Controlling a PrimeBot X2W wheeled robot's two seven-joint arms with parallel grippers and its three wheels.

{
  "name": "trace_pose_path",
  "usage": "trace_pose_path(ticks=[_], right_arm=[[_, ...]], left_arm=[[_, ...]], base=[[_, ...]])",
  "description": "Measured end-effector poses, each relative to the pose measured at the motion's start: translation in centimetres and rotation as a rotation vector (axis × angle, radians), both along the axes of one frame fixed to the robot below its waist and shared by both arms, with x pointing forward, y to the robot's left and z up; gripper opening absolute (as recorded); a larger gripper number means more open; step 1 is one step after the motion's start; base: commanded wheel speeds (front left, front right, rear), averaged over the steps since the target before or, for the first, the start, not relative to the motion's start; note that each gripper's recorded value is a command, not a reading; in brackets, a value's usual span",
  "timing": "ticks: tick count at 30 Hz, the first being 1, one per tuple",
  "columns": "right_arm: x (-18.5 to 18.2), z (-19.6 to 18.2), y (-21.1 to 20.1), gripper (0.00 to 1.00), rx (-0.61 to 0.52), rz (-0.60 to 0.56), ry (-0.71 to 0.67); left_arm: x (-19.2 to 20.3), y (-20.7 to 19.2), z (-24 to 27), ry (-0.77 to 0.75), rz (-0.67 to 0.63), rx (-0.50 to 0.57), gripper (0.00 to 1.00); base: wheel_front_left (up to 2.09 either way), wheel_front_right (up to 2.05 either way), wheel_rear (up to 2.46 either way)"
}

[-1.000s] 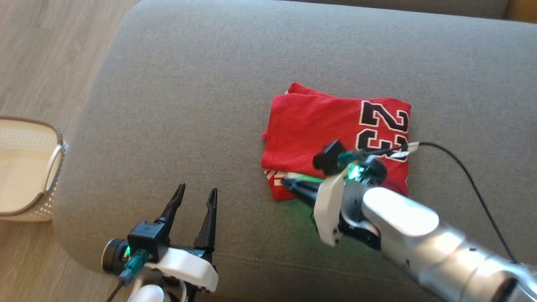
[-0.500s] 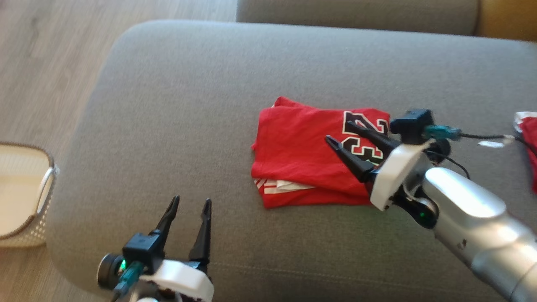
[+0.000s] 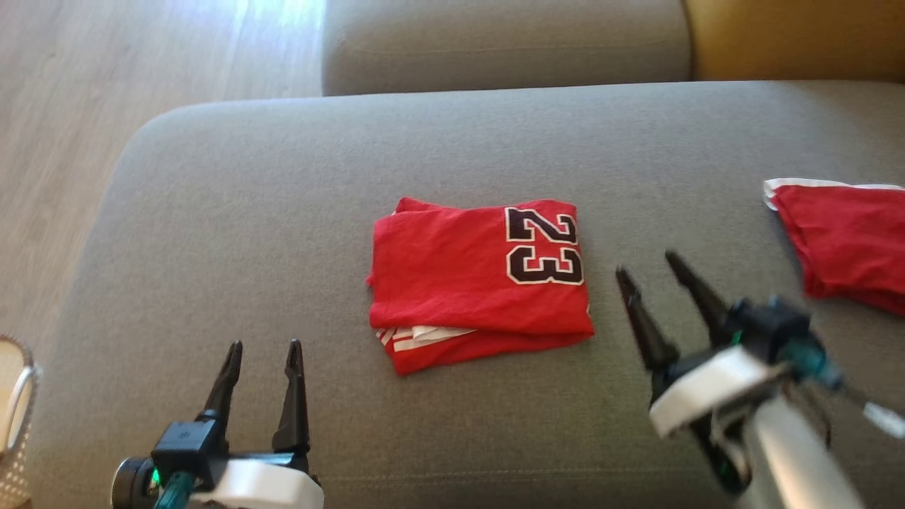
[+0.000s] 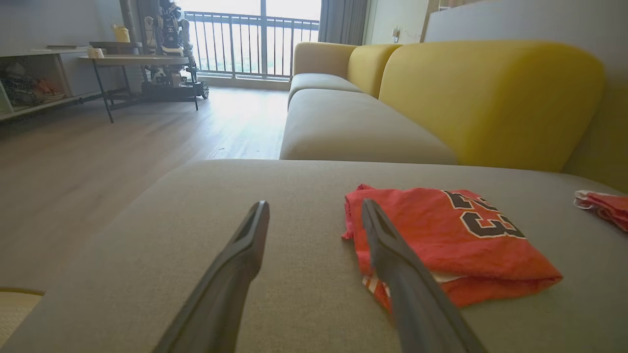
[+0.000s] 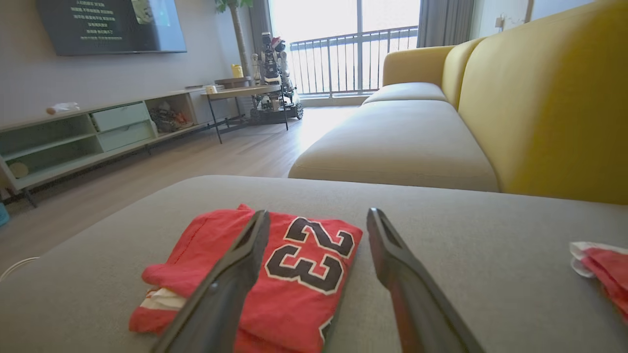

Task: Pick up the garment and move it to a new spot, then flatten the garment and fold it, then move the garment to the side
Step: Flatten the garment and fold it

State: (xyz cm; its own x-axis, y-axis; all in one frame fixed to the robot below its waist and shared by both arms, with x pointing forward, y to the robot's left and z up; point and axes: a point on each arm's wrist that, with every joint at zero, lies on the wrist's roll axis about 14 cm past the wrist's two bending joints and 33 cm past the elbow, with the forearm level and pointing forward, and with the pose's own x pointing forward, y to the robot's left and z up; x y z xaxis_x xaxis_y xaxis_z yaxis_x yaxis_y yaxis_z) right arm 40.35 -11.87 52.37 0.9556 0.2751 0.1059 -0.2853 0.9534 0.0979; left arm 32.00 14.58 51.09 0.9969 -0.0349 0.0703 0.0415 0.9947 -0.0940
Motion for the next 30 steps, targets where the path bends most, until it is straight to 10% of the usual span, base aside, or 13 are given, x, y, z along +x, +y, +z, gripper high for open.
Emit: trace_pose_path(ticks=[30], right_arm=[[-8.6, -0.8, -1.6, 1.0, -0.011, -0.089, -0.02]], left_arm=[[-4.5, -0.2, -0.7, -0.014, -0.016, 0.063, 1.0]], base=[[0.0, 0.0, 0.0]])
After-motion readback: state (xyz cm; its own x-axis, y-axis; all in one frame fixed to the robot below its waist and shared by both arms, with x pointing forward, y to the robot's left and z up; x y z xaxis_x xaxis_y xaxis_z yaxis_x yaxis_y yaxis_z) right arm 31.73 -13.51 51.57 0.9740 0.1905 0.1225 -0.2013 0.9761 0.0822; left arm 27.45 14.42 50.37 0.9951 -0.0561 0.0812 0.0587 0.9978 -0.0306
